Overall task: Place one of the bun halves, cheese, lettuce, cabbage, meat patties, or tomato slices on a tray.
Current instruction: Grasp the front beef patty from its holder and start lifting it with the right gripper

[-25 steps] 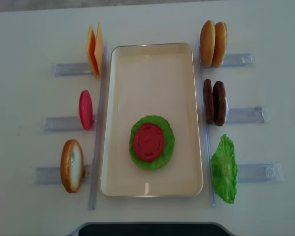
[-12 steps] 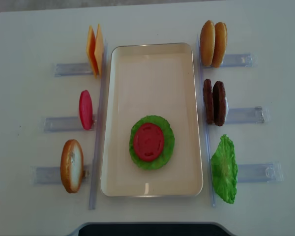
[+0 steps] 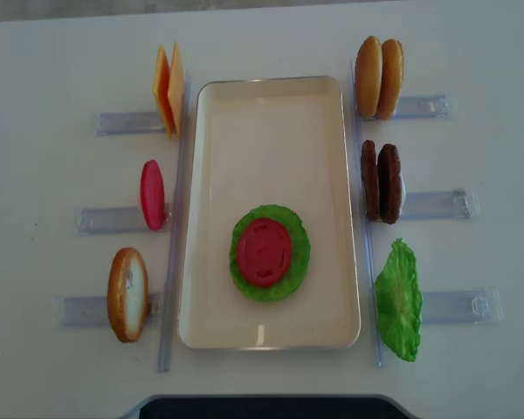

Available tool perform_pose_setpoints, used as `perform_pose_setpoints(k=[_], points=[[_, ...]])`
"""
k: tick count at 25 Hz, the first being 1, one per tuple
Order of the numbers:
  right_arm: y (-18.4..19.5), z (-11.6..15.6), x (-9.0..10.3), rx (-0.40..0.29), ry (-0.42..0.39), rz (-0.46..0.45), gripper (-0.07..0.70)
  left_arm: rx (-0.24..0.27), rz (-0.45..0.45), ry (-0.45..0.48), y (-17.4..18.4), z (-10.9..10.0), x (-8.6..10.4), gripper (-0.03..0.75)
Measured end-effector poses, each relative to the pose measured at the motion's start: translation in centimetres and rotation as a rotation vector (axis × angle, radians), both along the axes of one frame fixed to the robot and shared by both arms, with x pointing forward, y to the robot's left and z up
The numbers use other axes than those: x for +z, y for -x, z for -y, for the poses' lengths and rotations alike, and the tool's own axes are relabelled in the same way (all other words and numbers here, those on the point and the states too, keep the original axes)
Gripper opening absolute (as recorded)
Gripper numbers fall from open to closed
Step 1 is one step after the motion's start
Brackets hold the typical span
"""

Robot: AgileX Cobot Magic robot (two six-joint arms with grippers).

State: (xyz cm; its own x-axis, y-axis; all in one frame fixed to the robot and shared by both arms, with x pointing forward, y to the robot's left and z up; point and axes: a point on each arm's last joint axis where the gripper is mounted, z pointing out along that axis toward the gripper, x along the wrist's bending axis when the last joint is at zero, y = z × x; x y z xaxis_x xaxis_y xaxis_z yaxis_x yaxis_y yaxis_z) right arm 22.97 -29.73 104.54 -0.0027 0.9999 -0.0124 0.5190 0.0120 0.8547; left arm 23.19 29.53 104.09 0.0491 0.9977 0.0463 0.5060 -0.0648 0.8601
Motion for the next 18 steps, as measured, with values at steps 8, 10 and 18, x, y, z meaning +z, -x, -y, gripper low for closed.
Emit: perform_pose_setpoints(k=[8,10,18], points=[[0.0,-0.01,0.0,0.0,-0.001,0.0,0.534,0.0,0.0,0.0,0.0,0.0,0.0,0.0],[0.0,0.01,0.0,-0.001,0.001,0.0,0.534,0.0,0.0,0.0,0.0,0.0,0.0,0.0],[-0.02,0.02,0.0,0.001,0.004,-0.002,0.534,0.0,0.0,0.0,0.0,0.0,0.0,0.0]])
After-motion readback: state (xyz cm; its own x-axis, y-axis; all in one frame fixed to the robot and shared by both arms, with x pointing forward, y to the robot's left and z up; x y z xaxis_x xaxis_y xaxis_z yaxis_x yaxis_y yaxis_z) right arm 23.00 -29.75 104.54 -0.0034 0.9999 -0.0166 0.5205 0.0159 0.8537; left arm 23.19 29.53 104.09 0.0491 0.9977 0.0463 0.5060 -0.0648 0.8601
